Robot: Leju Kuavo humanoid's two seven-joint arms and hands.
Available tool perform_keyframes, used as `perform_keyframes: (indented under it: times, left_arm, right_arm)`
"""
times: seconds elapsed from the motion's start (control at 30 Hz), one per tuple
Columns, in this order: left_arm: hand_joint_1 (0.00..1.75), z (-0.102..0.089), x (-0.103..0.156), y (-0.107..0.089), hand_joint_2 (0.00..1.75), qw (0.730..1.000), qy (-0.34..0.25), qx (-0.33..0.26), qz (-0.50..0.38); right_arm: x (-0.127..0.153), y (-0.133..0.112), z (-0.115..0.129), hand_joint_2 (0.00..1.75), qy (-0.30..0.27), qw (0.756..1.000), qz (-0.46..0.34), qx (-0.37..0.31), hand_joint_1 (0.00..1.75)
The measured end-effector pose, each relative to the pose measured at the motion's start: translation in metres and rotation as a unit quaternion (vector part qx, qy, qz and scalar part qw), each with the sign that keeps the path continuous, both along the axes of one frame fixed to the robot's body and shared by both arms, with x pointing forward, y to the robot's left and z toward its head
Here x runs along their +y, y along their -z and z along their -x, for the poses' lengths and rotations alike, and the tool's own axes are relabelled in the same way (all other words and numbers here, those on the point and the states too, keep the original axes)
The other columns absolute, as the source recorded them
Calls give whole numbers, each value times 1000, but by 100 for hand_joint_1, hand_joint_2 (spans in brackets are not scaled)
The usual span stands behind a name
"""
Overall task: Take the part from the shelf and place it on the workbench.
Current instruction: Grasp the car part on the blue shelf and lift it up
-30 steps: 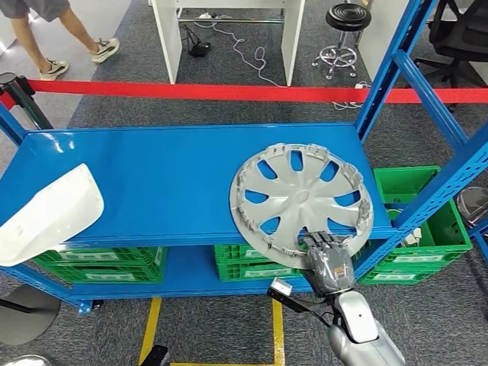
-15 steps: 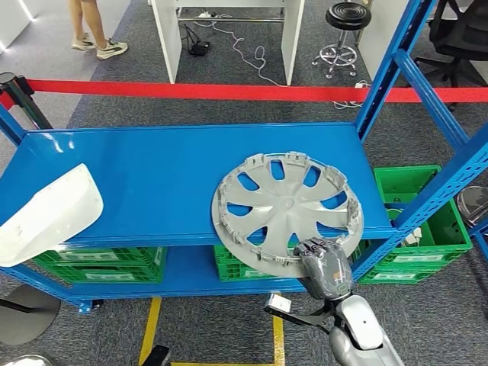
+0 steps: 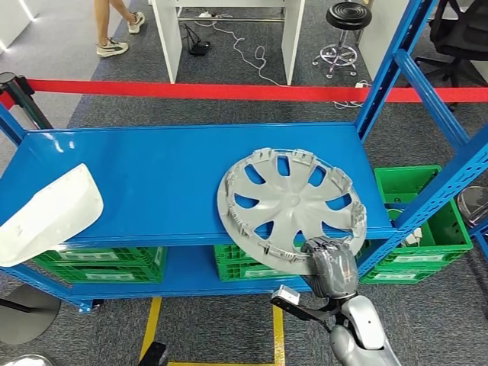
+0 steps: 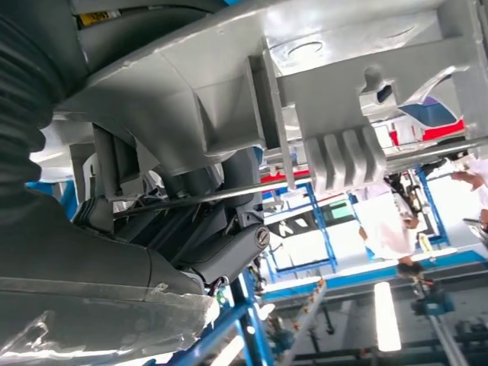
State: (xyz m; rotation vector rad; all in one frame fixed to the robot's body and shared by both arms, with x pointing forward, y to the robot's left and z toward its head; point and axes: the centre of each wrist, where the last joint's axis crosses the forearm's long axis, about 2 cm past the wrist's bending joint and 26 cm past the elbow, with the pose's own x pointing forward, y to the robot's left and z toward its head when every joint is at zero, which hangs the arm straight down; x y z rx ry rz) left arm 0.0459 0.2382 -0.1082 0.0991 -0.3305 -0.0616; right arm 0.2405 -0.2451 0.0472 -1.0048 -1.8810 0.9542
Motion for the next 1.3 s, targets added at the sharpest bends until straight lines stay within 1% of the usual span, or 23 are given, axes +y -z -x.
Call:
perform_keyframes:
  times: [0.13,0.23,0.33,0.4,0.57,0.7,0.8,0.9,1.03,1.13,1.3]
  left_arm:
    - [0,0,0,0,175,997,30,-59,-29]
    - [0,0,0,0,175,995,43,-84,-26]
    - [0,0,0,0,175,994,52,-90,-20]
    - [0,0,-1,0,175,994,59,-89,-13]
    - [0,0,-1,0,175,994,73,-86,-3]
    - [0,0,-2,0,175,994,74,-85,-2]
    - [0,0,-2,0,175,994,68,-80,-3]
    - [0,1,-2,0,175,996,56,-75,-4]
    - [0,1,-2,0,175,997,44,-65,-1]
    - [0,1,-2,0,175,997,41,-64,-5]
    - [0,1,-2,0,175,997,38,-61,-19]
  right_arm:
    - [-3,-2,6,175,13,999,-51,2,175]
    - [-7,-7,8,175,17,993,-113,11,175]
    - [-6,-16,8,175,6,984,-174,25,175]
    - [-4,-21,7,175,-6,980,-198,27,175]
    - [2,-30,6,175,-36,974,-222,29,175]
    - [4,-33,6,175,-43,972,-228,27,175]
    - [4,-35,6,175,-51,966,-252,30,175]
    - [6,-41,5,175,-75,951,-296,38,175]
    - [8,-56,3,175,-144,924,-351,54,175]
    - [9,-66,3,175,-183,909,-369,57,175]
    - [9,-81,4,175,-227,882,-408,55,175]
